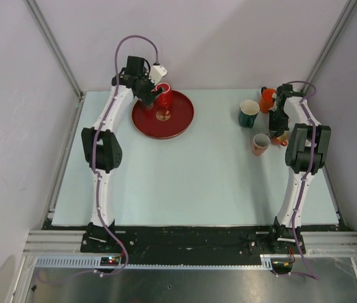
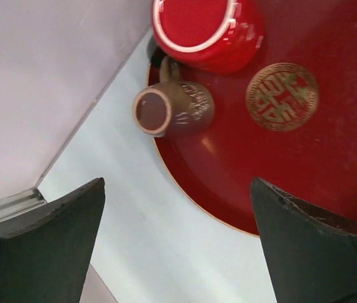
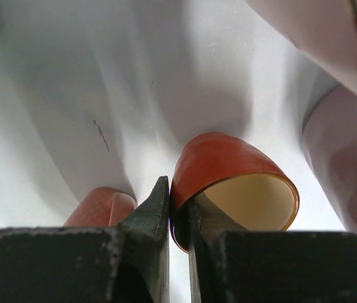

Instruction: Turn the mug right side up

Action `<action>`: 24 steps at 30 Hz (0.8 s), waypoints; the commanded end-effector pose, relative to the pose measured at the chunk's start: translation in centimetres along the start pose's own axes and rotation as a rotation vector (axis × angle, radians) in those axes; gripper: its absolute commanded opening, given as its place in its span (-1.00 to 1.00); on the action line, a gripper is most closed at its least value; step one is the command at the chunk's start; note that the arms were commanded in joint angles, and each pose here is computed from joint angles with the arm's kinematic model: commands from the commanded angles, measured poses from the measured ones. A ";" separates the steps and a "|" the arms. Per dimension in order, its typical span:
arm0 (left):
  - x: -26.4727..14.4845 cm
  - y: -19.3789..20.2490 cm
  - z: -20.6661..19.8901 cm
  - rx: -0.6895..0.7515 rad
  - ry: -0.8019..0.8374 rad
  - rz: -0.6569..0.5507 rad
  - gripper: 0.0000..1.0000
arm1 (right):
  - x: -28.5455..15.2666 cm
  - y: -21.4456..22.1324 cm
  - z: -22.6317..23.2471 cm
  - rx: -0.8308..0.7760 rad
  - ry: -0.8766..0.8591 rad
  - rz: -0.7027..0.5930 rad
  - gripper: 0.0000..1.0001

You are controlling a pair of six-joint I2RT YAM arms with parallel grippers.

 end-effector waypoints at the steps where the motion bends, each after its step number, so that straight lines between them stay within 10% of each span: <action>1: 0.6 -0.6 3.5 -0.072 -0.088 -0.040 0.99 | -0.7 -1.4 -0.5 -0.010 0.008 -0.053 -0.75; 12: 5.5 -0.1 5.9 -0.431 -0.241 -0.120 0.99 | -2.2 -1.8 -0.4 -0.011 0.016 -0.078 -0.03; 24: 8.9 -3.2 7.0 -0.392 -0.171 -0.350 0.96 | -7.9 -0.3 -1.1 -0.013 0.075 -0.105 0.20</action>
Point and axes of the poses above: each gripper's point midway between its finger pads, its own x axis out along the fingers, its own z axis along the line the jaws close on, y = z × x, the point moved 2 cm from there along -x, back along the fingers, and after that the axes turned 9 degrees about -x, right-handed, at the moved point
